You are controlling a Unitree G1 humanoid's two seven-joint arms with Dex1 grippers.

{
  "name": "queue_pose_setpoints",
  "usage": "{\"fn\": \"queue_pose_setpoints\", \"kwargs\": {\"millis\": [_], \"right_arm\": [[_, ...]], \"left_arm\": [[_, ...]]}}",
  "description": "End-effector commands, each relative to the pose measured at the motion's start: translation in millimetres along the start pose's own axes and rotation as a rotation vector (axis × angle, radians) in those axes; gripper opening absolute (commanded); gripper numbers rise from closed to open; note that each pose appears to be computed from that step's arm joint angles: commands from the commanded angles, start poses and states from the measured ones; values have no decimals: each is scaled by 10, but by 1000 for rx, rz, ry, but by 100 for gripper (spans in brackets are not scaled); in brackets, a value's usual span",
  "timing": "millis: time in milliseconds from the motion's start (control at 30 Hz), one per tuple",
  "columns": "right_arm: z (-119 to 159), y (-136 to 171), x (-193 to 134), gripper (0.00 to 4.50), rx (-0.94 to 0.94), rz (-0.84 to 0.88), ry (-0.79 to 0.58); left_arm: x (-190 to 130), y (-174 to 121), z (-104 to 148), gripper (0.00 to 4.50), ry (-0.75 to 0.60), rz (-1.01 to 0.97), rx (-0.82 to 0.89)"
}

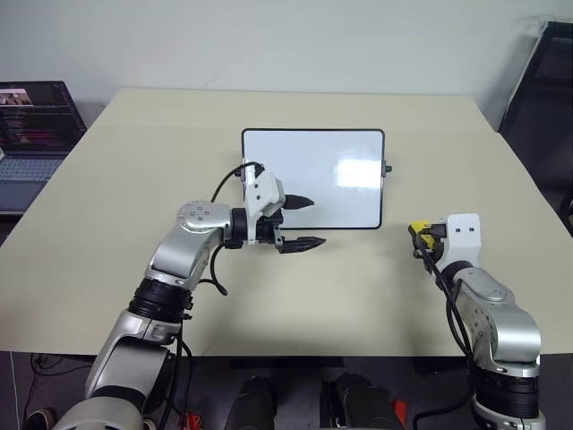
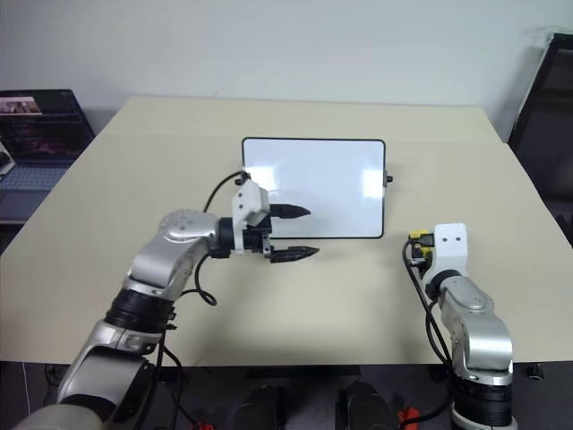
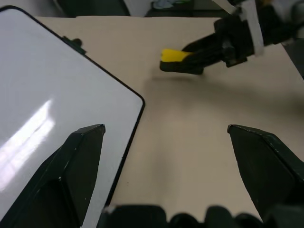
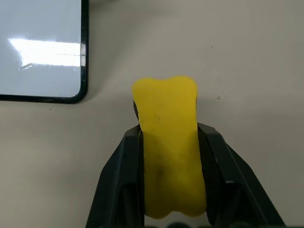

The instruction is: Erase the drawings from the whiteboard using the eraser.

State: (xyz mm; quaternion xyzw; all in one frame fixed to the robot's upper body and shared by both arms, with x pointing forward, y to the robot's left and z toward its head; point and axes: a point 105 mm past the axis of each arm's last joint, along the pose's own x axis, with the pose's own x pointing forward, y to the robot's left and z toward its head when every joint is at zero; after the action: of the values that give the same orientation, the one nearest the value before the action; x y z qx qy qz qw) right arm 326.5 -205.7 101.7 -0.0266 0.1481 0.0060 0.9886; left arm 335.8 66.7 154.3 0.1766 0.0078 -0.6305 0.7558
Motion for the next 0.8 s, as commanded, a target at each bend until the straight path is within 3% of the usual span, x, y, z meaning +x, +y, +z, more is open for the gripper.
{"fn": "queue_pose_setpoints", "kwargs": {"millis": [33, 633, 800], "right_arm": [[107, -70, 17, 112, 17, -37, -38], [85, -58, 68, 112, 75, -44, -26], [89, -114, 69, 273, 83, -62, -32]], "left_arm": [[79, -53, 71, 450, -13, -88, 97], [265, -133, 153, 450, -54, -195, 185], [256, -171, 170, 450, -58, -205, 183]]}}
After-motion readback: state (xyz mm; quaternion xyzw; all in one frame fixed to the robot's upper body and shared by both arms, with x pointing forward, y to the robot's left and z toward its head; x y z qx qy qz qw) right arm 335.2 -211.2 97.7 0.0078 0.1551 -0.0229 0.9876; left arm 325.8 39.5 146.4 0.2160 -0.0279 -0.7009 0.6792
